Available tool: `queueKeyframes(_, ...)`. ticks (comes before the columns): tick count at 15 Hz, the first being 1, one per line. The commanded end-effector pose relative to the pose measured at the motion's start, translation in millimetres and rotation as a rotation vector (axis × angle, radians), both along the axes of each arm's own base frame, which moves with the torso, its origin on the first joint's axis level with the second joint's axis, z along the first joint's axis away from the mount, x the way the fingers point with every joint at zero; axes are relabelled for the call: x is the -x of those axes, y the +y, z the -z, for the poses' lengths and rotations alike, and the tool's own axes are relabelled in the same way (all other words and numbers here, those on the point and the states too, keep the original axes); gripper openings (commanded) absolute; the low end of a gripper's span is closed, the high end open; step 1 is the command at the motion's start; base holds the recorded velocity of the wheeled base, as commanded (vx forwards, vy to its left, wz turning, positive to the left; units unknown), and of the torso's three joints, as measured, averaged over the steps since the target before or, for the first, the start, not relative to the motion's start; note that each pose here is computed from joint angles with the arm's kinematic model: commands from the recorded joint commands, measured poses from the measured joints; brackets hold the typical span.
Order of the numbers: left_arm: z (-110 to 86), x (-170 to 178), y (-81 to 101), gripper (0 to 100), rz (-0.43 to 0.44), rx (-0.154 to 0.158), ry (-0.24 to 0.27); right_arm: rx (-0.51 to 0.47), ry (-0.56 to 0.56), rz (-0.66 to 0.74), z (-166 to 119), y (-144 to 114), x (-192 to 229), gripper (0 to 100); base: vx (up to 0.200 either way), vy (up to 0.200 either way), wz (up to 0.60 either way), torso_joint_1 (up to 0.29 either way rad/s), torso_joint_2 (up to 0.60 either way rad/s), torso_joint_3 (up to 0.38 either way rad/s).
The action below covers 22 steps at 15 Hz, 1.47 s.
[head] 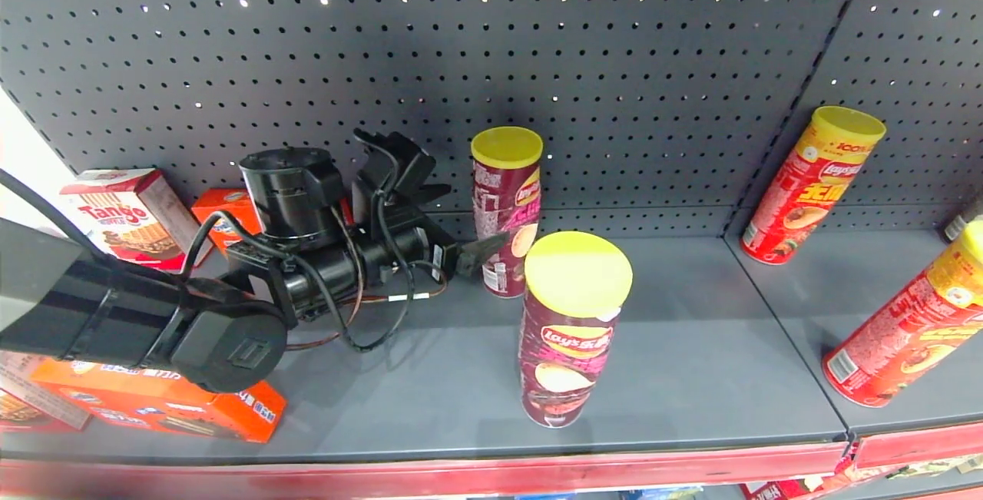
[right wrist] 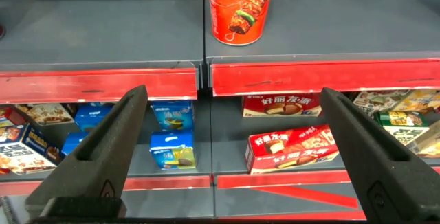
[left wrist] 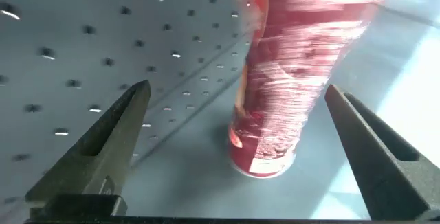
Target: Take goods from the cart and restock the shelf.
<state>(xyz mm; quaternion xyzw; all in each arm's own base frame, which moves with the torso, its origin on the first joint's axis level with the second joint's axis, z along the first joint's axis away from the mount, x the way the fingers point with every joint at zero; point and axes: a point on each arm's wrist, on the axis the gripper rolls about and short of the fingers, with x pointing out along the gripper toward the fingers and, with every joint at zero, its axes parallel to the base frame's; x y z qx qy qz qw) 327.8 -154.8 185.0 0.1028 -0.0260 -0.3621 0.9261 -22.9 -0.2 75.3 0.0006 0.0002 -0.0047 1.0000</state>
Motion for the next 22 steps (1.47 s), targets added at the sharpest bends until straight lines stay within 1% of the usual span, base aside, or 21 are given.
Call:
queueKeyframes(1, -3.8, 1.5, 0.9, 100, -0.010, -0.016, -0.028, 0.000, 0.001, 0.000, 0.0, 0.0, -0.1, 100, 0.000, 0.000, 0.00, 0.000, 0.00, 0.000)
queueKeyframes(2, -2.1, 1.1, -0.5, 100, -0.008, -0.027, -0.032, 0.000, 0.001, 0.000, 0.0, 0.0, -0.1, 100, 0.000, 0.000, 0.00, 0.000, 0.00, 0.000)
queueKeyframes(3, -2.0, 1.7, -2.6, 100, -0.005, -0.029, -0.035, 0.000, 0.001, 0.000, 0.0, 0.0, -0.1, 100, 0.000, 0.000, 0.00, 0.000, 0.00, 0.000)
queueKeyframes(8, 6.9, -4.3, -4.2, 100, -0.103, -0.045, -0.015, 0.000, 0.001, 0.000, 0.0, 0.0, -0.1, 100, 0.000, 0.000, 0.00, 0.000, 0.00, 0.000)
queueKeyframes(14, 9.2, -10.3, 1.2, 100, -0.172, -0.053, -0.014, 0.000, 0.001, 0.000, 0.0, 0.0, -0.1, 100, 0.000, 0.000, 0.00, 0.000, 0.00, 0.000)
queueKeyframes(16, 9.3, -11.3, 3.4, 100, -0.181, -0.053, -0.014, 0.000, 0.001, 0.000, 0.0, 0.0, -0.1, 100, 0.000, 0.000, 0.00, 0.000, 0.00, 0.000)
queueKeyframes(17, 9.3, -12.9, 7.1, 100, -0.195, -0.053, -0.014, 0.000, 0.001, 0.000, 0.0, 0.0, -0.1, 100, 0.000, 0.000, 0.00, 0.000, 0.00, 0.000)
queueKeyframes(18, 9.3, -13.4, 8.1, 100, -0.197, -0.059, -0.018, 0.000, 0.001, 0.000, 0.0, 0.0, -0.1, 100, 0.000, 0.000, 0.00, 0.000, 0.00, 0.000)
queueKeyframes(20, 8.7, -14.5, 15.6, 100, -0.216, -0.087, -0.040, 0.000, 0.001, 0.000, 0.0, 0.0, -0.1, 100, 0.000, 0.000, 0.00, 0.000, 0.00, 0.000)
queueKeyframes(21, 6.0, -12.7, 17.6, 100, -0.222, -0.092, -0.051, -0.002, 0.001, 0.000, 0.0, 0.0, -0.1, 100, 0.000, 0.000, 0.00, 0.000, 0.00, 0.000)
queueKeyframes(22, 0.2, -9.3, 21.5, 100, -0.233, -0.090, -0.065, 0.000, 0.001, 0.000, 0.0, 0.0, -0.1, 100, 0.000, 0.000, 0.00, 0.000, 0.00, 0.000)
